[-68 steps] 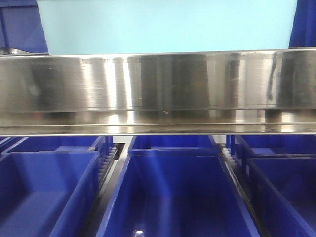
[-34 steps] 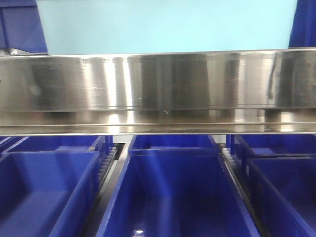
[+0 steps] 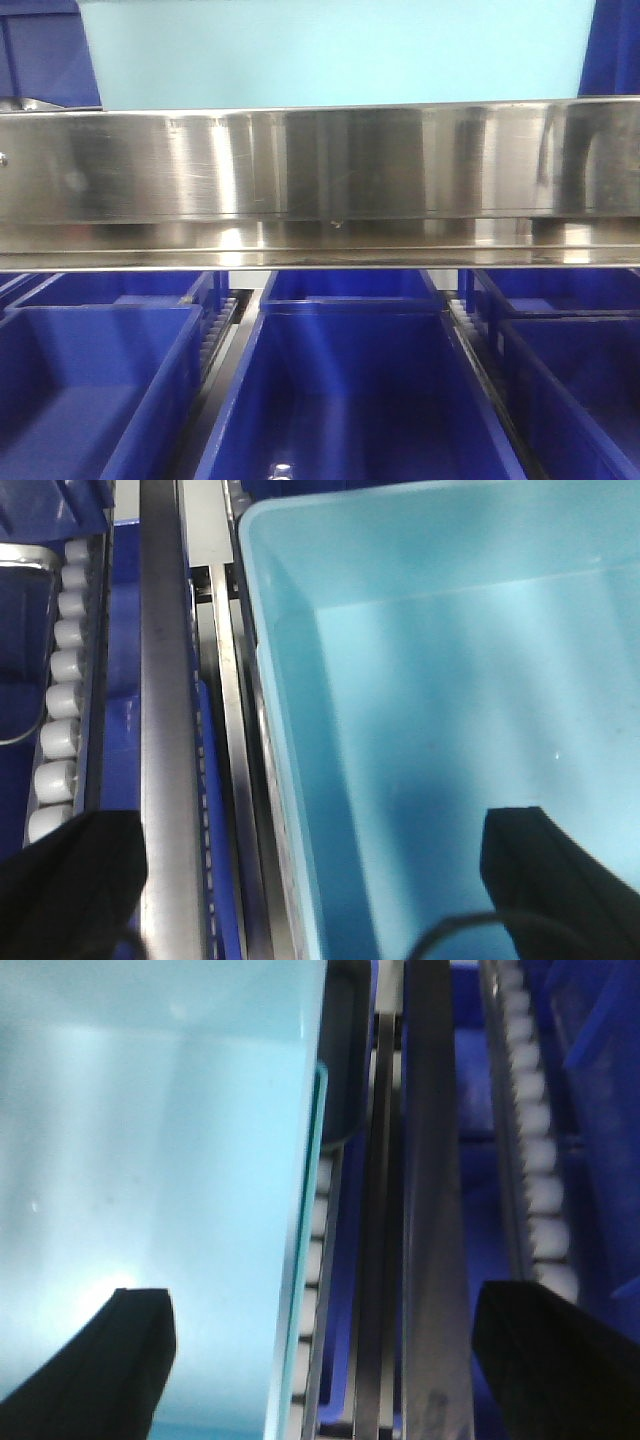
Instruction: Move two blue bins to right shelf middle
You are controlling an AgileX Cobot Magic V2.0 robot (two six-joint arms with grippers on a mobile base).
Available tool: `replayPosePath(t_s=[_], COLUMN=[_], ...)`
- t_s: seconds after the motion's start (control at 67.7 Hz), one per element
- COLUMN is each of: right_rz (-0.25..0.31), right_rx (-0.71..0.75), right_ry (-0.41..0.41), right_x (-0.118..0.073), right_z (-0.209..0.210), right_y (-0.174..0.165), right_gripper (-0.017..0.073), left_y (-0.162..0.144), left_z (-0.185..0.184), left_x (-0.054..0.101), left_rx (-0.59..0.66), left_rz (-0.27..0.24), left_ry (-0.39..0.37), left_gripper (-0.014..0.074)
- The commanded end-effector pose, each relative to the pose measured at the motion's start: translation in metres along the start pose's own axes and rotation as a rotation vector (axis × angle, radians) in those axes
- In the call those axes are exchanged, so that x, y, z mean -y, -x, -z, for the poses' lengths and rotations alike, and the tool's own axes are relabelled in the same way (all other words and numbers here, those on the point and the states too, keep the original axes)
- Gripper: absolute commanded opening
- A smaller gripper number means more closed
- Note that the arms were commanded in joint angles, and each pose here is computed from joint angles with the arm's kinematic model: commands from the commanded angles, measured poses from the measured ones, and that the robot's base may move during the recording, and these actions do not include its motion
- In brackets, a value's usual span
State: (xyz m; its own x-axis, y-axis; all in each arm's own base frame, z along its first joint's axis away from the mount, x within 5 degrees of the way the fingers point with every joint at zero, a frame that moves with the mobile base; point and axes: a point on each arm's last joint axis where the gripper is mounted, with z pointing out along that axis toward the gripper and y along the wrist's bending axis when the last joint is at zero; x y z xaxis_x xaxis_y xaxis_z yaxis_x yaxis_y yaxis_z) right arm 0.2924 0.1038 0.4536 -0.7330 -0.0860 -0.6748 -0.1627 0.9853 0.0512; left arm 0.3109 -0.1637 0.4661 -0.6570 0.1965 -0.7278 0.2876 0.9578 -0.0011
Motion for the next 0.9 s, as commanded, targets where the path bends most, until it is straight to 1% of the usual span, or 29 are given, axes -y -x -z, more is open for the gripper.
replayPosePath(t_s=[0.0, 0.192, 0.325, 0.443, 0.488, 0.547, 0.724, 0.798, 0.842, 0.887], right_rz=[0.01, -0.002, -0.001, 0.001, 0.002, -0.002, -0.032, -0.038, -0.04, -0.042], right_rx=[-0.006, -0.015, -0.043, -0.087, -0.102, -0.112, -0.147, -0.155, -0.156, -0.157], right_ry=[0.002, 0.051, 0.053, 0.046, 0.043, 0.049, 0.083, 0.089, 0.092, 0.093], right_x=[0.0, -0.005, -0.006, -0.008, -0.008, -0.009, -0.014, -0.015, -0.015, -0.016], right_z=[-0.009, -0.042, -0.064, -0.081, -0.088, -0.094, -0.108, -0.111, -0.111, -0.111], right_y=[-0.005, -0.019, -0.029, -0.033, -0.034, -0.035, -0.037, -0.038, -0.038, -0.038], right_gripper=[0.0484, 0.0484, 0.0484, 0.0484, 0.0484, 0.0484, 0.0483, 0.0448, 0.0404, 0.0345], left_y=[-0.006, -0.037, -0.055, -0.067, -0.071, -0.075, -0.081, -0.08, -0.08, -0.08], left_z=[-0.006, -0.042, -0.062, -0.076, -0.08, -0.085, -0.091, -0.091, -0.091, -0.091], left_x=[0.001, 0.002, 0.004, 0.005, 0.004, 0.004, 0.005, 0.005, 0.005, 0.005], left_rx=[-0.025, -0.186, -0.249, -0.268, -0.277, -0.281, -0.289, -0.285, -0.282, -0.282], left_rz=[-0.022, -0.051, -0.065, -0.07, -0.06, -0.051, -0.047, -0.047, -0.046, -0.046], left_ry=[0.008, 0.034, 0.036, 0.033, 0.036, 0.037, 0.026, 0.025, 0.024, 0.024], left_gripper=[0.0549, 0.0526, 0.0526, 0.0526, 0.0526, 0.0526, 0.0524, 0.0503, 0.0477, 0.0431])
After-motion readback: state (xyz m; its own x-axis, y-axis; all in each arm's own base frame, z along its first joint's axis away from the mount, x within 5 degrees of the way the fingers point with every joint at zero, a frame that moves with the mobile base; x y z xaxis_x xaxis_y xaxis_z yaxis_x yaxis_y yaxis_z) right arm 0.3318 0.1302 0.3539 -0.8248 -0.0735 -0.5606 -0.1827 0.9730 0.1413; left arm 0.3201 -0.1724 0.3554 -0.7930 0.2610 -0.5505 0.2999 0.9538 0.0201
